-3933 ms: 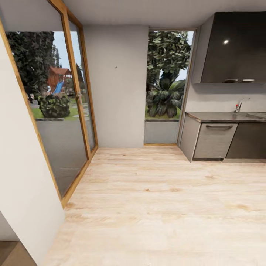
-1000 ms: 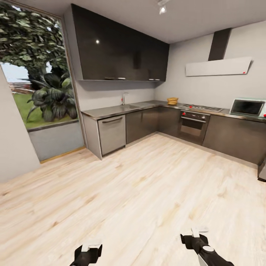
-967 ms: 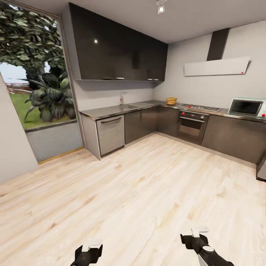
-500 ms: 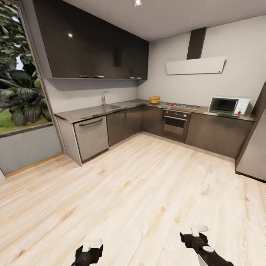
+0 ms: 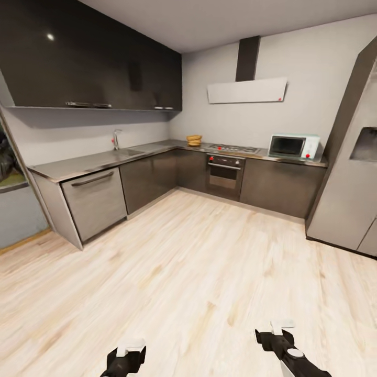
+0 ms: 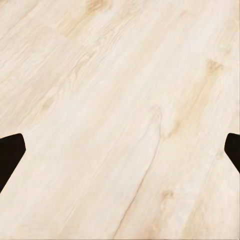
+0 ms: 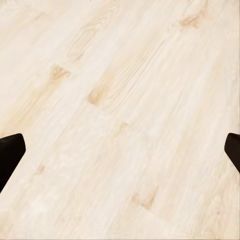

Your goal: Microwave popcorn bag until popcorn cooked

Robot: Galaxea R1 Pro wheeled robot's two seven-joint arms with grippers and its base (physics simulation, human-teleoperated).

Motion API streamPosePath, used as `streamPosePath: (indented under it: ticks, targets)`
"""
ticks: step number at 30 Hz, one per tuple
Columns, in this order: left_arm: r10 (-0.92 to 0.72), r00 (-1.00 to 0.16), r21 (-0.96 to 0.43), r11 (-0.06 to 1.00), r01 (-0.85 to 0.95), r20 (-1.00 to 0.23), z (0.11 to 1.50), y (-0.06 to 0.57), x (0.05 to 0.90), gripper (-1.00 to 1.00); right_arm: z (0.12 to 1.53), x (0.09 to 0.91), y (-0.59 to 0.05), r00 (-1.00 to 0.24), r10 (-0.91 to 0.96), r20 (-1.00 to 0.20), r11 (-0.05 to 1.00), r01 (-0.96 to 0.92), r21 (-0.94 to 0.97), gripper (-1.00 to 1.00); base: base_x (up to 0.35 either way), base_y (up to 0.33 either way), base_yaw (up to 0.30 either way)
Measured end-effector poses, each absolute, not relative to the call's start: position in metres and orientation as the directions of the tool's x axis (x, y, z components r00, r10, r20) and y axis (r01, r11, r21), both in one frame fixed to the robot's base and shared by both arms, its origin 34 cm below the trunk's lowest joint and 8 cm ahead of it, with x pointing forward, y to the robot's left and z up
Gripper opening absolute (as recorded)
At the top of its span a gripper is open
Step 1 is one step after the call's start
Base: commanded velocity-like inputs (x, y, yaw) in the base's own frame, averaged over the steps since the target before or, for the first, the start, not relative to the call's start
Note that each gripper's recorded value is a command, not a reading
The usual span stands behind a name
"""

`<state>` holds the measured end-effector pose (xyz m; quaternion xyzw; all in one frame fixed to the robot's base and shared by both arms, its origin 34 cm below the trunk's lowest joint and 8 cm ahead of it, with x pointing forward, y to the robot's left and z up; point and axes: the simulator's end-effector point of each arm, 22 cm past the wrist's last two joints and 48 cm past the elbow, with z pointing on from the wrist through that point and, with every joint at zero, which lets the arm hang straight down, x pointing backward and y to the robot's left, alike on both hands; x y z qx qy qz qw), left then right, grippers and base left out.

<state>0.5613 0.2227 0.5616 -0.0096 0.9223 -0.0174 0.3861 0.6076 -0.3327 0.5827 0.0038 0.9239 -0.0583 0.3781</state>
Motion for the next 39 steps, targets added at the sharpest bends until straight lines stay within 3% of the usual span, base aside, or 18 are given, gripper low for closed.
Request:
streamPosePath:
  ticks: [12,20,31,39]
  targets:
    - [-0.031,-0.708,-0.039,0.999,-0.005,-0.705,0.558,0.223,0.559,1.00,0.579,0.606,-0.333,-0.720,-0.037,-0.693,0.993,0.050,-0.105,1.00,0.312,-0.111,-0.263]
    - [-0.044,-0.675,-0.062,0.998,0.003,-0.736,0.571,0.205,0.568,1.00,0.576,0.604,-0.333,-0.724,-0.037,-0.689,0.993,0.049,-0.106,1.00,0.080,-0.007,-0.263]
    - [-0.049,-0.682,-0.062,0.998,-0.005,-0.730,0.569,0.207,0.569,1.00,0.572,0.601,-0.332,-0.730,-0.039,-0.682,0.993,0.047,-0.107,1.00,0.333,0.000,-0.262]
    - [-0.050,-0.681,-0.060,0.998,-0.009,-0.730,0.569,0.209,0.570,1.00,0.570,0.600,-0.332,-0.733,-0.042,-0.679,0.993,0.043,-0.108,1.00,0.321,-0.077,-0.074]
